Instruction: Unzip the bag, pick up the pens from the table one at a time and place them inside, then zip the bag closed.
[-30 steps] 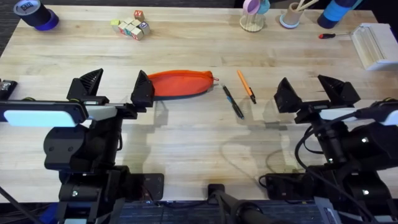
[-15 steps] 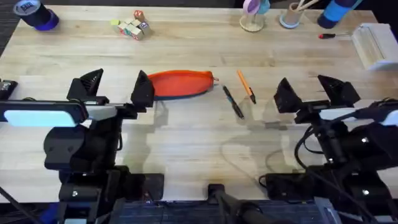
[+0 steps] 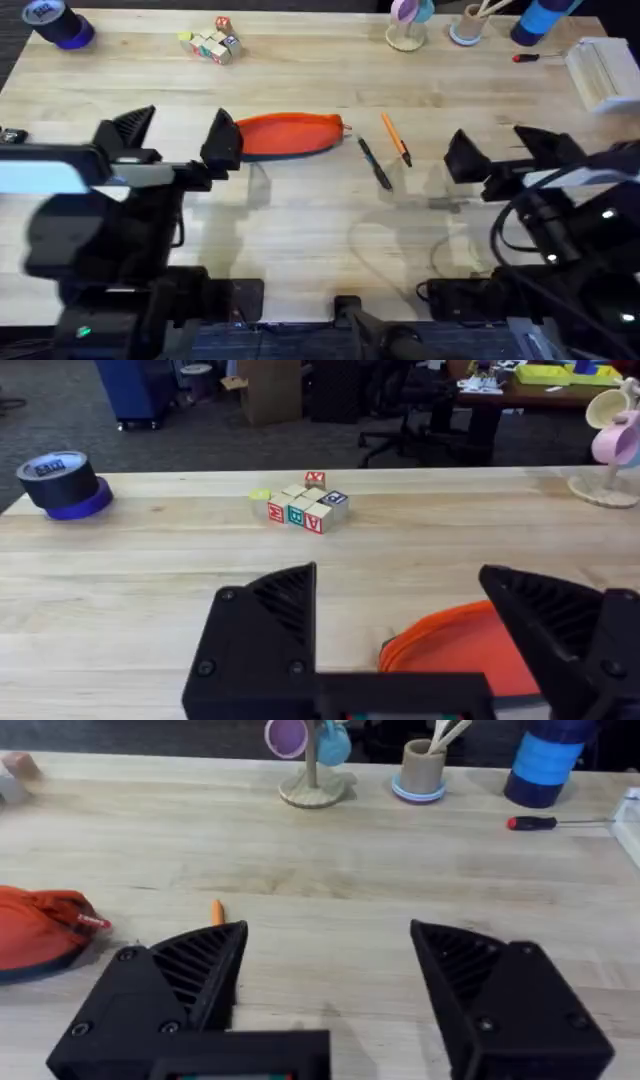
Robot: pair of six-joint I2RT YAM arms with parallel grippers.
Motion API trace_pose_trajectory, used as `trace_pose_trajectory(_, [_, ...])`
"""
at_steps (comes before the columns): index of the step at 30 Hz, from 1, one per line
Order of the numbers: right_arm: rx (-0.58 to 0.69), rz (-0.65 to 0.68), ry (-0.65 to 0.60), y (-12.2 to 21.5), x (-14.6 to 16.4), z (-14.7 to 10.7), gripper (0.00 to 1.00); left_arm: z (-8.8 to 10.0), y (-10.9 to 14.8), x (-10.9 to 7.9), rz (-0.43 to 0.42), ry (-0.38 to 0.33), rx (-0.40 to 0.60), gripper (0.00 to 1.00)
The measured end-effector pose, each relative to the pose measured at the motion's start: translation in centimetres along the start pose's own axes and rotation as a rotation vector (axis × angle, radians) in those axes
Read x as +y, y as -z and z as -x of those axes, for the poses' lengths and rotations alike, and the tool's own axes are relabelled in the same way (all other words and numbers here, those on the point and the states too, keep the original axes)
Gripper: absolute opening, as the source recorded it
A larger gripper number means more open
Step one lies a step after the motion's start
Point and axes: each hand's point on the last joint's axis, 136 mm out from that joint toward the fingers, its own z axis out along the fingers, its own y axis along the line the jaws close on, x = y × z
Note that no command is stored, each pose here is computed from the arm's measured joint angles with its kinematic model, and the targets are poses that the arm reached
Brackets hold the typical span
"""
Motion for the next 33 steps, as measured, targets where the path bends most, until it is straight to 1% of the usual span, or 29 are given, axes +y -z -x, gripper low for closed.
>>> trace_pose_trajectory(3, [0.025, 0.0, -0.001, 0.3, 0.0, 1.7, 0.996, 1.2, 0.3, 0.0, 0.001, 0.0, 0.043, 0.992])
trace_pose_trajectory(11, [0.107, 0.001, -0.004, -0.4, -0.1, 5.9, 0.996, 1.8, -0.3, 0.0, 0.003, 0.001, 0.273, 0.993])
trace_pose_trajectory(14, [0.122, 0.002, -0.005, -1.1, -0.1, 7.6, 0.996, 2.2, -0.9, 0.0, 0.003, 0.001, 0.339, 0.993])
trace_pose_trajectory(17, [0.14, 0.015, -0.006, -1.9, 0.1, 8.5, 0.996, 2.5, -1.6, 0.0, 0.003, -0.001, 0.395, 0.993])
trace_pose_trajectory(18, [0.167, 0.041, -0.01, -2.8, 0.5, 8.8, 0.996, 2.5, -2.3, -0.1, -0.009, -0.02, 0.45, 0.993])
trace_pose_trajectory(21, [0.2, 0.076, -0.015, -3.5, 1.1, 8.5, 0.995, 2.4, -2.8, -0.3, -0.024, -0.035, 0.499, 0.993])
trace_pose_trajectory(26, [0.289, 0.124, -0.033, -3.9, 1.9, 7.0, 0.996, 1.9, -3.6, -0.5, -0.042, -0.044, 0.569, 0.994])
trace_pose_trajectory(29, [0.316, 0.134, -0.041, -3.8, 2.1, 6.6, 0.996, 1.7, -3.9, -0.5, -0.044, -0.048, 0.585, 0.994])
trace_pose_trajectory(33, [0.316, 0.142, -0.043, -3.7, 2.3, 6.9, 0.996, 1.4, -4.1, -0.5, -0.052, -0.062, 0.599, 0.993])
